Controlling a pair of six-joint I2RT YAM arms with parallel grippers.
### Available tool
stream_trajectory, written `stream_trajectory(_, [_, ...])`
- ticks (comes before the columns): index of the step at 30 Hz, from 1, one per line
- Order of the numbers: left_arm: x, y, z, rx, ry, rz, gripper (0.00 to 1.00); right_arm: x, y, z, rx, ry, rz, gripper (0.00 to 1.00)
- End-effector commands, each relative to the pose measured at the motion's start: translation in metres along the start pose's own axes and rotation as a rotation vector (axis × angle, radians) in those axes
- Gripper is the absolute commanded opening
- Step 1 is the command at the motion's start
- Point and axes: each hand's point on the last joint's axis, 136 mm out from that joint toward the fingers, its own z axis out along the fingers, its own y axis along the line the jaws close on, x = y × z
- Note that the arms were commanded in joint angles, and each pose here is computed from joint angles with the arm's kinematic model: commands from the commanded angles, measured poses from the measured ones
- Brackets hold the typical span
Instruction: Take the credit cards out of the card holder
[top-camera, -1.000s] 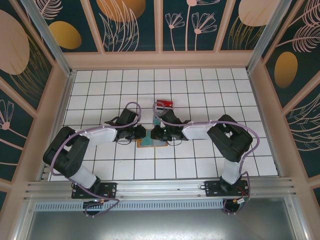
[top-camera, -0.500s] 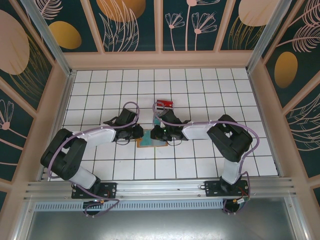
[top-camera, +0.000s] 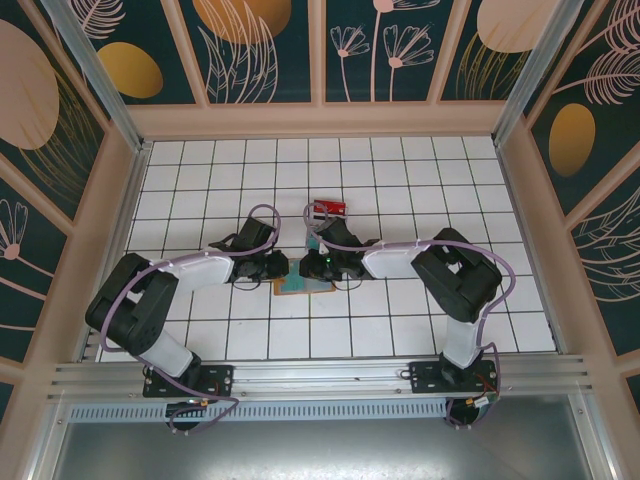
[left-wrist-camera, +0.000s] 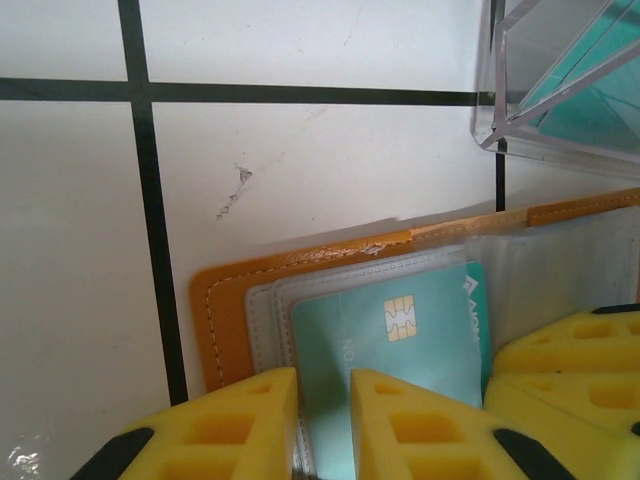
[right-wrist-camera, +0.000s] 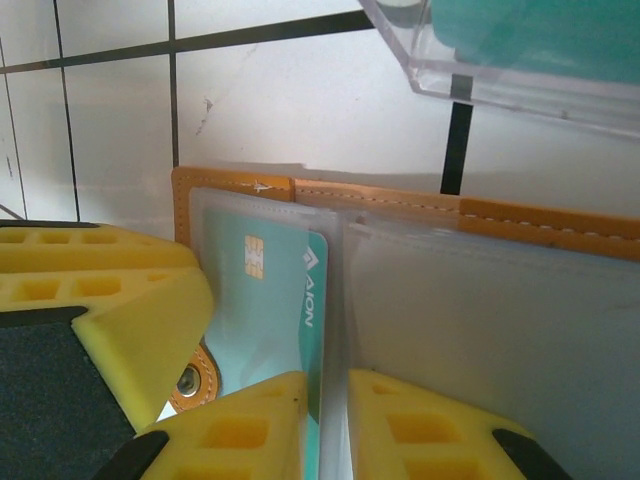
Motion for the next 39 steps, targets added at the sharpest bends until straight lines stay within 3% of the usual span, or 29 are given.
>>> stream_trajectory(1, [0.008, 0.002, 0.006, 0.007, 0.034, -0.003, 0.23, 0.002, 0.005, 0.008, -0.017, 0.019, -0.001, 0.19])
stream_trajectory(3, [0.008, 0.002, 0.006, 0.008, 0.034, -0.003, 0.23, 0.002, 0.006, 0.008, -0.019, 0.019, -0.001, 0.19])
stream_trajectory(10, [0.008, 0.002, 0.005, 0.002, 0.033, -0.003, 0.23, 0.002, 0.007, 0.006, -0.025, 0.018, -0.006, 0.00])
stream_trajectory(29, [0.009, 0.009, 0.006, -0.032, 0.034, -0.003, 0.20, -0.002, -0.011, -0.015, -0.003, -0.033, 0.025, 0.00])
stream_trajectory(32, [0.008, 0.008, 0.005, -0.028, 0.032, -0.002, 0.20, -0.002, -0.008, -0.010, -0.023, -0.026, 0.025, 0.18])
stream_trajectory(34, [0.009, 0.008, 0.006, -0.026, 0.036, -0.003, 0.20, -0.003, -0.007, -0.006, -0.034, -0.021, 0.032, 0.21])
stream_trajectory(36, [0.009, 0.008, 0.006, -0.026, 0.037, -0.004, 0.20, -0.003, -0.006, -0.003, -0.043, -0.014, 0.036, 0.19])
stream_trajectory(39, [0.009, 0.008, 0.005, -0.027, 0.034, -0.003, 0.20, -0.002, -0.009, -0.002, -0.035, -0.012, 0.041, 0.08])
